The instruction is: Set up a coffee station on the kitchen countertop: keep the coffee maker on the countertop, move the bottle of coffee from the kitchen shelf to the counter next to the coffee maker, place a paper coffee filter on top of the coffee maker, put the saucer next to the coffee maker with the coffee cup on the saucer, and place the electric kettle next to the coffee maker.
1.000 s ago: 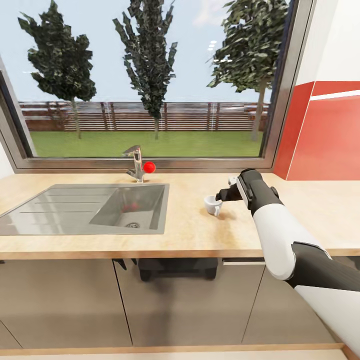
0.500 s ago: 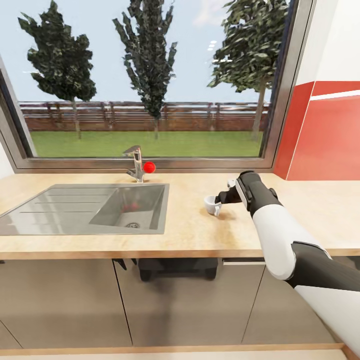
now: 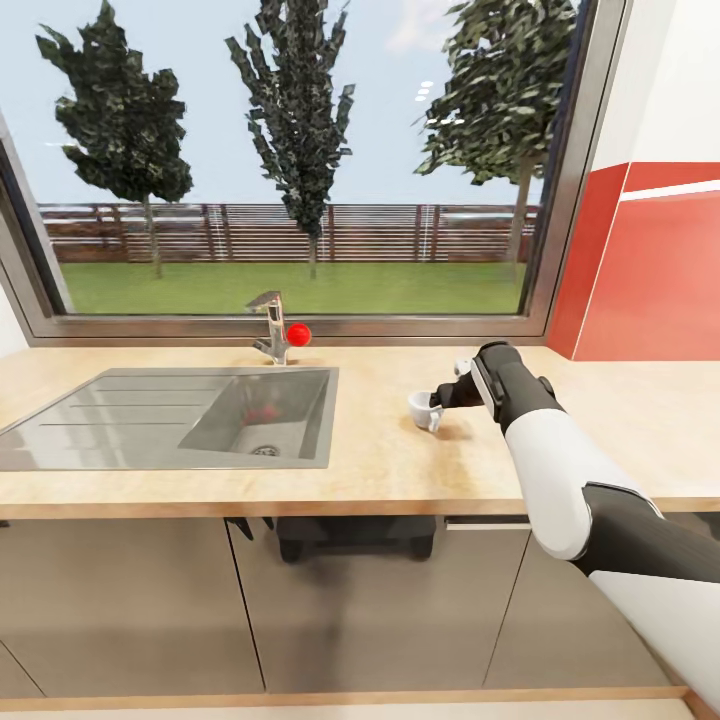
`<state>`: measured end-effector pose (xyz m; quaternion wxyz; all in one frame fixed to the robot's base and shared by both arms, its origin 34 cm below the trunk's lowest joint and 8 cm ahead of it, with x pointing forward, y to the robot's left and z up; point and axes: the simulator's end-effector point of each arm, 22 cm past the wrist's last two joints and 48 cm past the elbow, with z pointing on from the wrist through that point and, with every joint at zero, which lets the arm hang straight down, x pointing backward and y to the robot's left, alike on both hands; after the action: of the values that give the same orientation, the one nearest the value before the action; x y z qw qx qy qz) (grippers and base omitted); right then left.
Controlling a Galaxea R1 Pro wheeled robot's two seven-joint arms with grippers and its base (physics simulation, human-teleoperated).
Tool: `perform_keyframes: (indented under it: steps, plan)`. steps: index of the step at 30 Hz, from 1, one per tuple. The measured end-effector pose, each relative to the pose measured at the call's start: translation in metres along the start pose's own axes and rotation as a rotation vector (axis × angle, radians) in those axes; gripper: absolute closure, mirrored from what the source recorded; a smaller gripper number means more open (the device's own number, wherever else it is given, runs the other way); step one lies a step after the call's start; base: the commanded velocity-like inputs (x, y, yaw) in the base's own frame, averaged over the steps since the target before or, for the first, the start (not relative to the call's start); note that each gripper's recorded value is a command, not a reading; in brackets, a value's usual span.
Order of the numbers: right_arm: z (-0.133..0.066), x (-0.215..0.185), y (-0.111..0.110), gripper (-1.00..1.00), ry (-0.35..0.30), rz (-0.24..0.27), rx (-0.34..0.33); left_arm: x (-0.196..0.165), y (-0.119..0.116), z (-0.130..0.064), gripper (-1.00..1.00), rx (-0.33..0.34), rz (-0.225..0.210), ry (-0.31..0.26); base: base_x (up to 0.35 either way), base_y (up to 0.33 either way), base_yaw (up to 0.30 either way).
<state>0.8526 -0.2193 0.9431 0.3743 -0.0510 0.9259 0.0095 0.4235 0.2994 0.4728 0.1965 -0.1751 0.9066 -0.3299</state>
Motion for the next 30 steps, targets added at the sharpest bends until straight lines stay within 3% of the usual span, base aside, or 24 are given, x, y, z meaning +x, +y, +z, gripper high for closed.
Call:
perform_keyframes:
  steps: [10, 11, 30]
  plan:
    - [0.0003, 0.0004, 0.0007, -1.00, 0.001, 0.000, -0.002, -0.0001, -0.0001, 0.0000, -1.00, 0.000, 0.000, 0.000, 0.000, 0.000, 0.000]
    - [0.0003, 0.0004, 0.0005, 1.00, 0.001, 0.000, -0.001, -0.0001, -0.0001, 0.0000, -1.00, 0.000, 0.000, 0.000, 0.000, 0.000, 0.000]
    - [-0.0005, -0.0005, -0.0026, 1.00, -0.001, -0.012, 0.014, -0.0001, -0.0002, 0.0000, -1.00, 0.001, 0.000, -0.001, 0.000, 0.000, 0.000]
